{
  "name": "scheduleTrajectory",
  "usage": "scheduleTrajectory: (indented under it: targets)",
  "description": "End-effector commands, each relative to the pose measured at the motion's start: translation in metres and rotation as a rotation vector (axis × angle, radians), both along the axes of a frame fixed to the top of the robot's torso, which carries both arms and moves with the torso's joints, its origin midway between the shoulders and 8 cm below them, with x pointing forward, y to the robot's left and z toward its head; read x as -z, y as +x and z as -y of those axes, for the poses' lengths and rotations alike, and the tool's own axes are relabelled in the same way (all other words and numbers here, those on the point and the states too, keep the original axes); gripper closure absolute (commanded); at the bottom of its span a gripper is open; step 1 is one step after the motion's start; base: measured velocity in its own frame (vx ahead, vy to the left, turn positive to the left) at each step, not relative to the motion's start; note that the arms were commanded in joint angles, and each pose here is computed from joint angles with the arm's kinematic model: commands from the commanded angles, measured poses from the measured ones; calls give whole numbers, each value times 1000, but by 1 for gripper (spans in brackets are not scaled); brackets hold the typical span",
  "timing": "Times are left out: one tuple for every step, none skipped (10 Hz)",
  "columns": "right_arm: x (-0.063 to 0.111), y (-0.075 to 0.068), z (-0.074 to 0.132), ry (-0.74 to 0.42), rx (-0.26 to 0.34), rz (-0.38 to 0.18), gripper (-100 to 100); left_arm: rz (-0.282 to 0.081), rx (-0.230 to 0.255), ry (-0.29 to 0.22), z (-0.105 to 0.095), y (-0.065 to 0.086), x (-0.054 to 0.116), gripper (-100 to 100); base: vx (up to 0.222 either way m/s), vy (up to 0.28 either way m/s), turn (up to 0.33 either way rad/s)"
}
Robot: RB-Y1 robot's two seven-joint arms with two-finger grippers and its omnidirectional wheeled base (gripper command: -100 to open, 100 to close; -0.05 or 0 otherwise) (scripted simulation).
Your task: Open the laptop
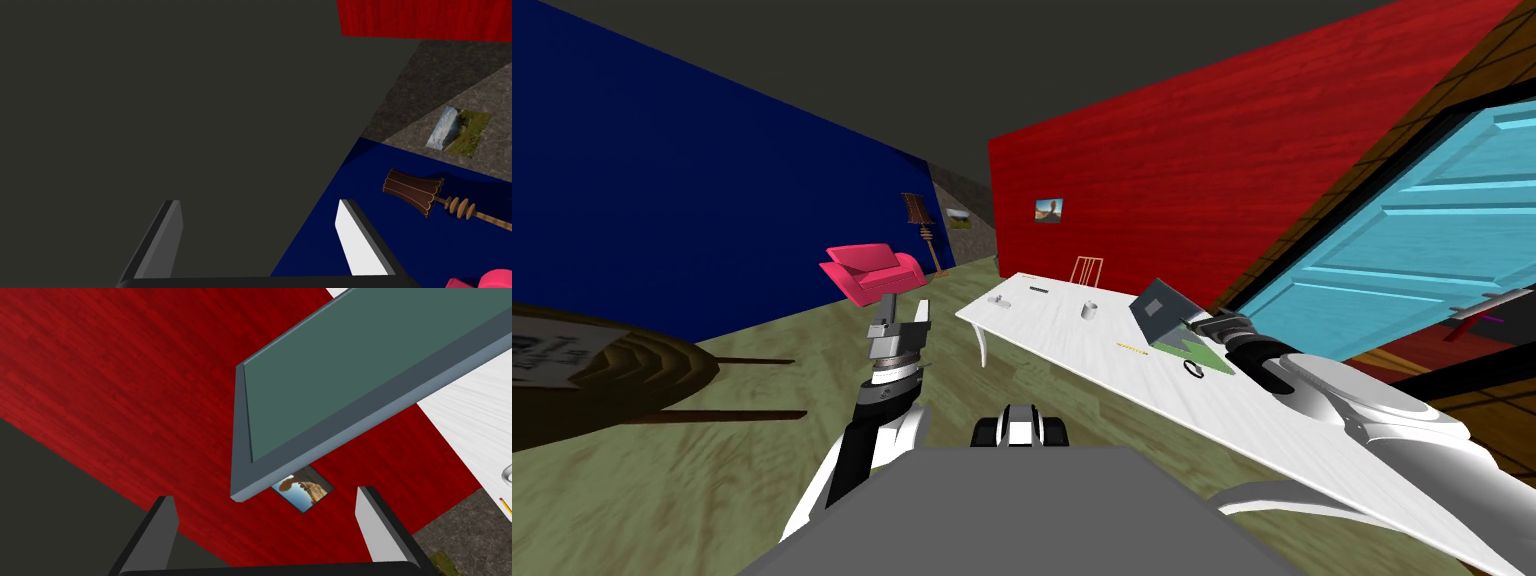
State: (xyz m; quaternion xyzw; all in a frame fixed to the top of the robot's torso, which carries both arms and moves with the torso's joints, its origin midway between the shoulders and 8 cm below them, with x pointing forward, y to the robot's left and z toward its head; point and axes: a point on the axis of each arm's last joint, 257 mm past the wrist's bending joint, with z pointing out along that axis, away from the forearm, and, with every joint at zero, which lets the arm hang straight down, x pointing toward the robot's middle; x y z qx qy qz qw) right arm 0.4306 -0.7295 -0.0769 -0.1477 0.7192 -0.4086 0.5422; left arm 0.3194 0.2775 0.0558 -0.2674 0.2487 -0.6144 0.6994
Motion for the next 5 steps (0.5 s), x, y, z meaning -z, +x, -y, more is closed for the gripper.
scheduleTrajectory:
  targets:
    - [0, -1, 0, -34, 0, -17, -100, 0, 0, 0, 0, 0, 0, 0, 28, 42, -1]
    - [0, -1, 0, -39, 1, -19, -100, 0, 0, 0, 0, 0, 0, 0, 7, 9, 2]
    - [0, -1, 0, -39, 1, -18, 100, 0, 0, 0, 0, 0, 0, 0, 0, 0, 0]
    - [3, 1, 0, 52, 6, 29, 100, 0, 0, 0, 0, 0, 0, 0, -49, -74, 8]
    - [5, 2, -1, 82, 8, 45, 100, 0, 0, 0, 0, 0, 0, 0, -87, -129, 17]
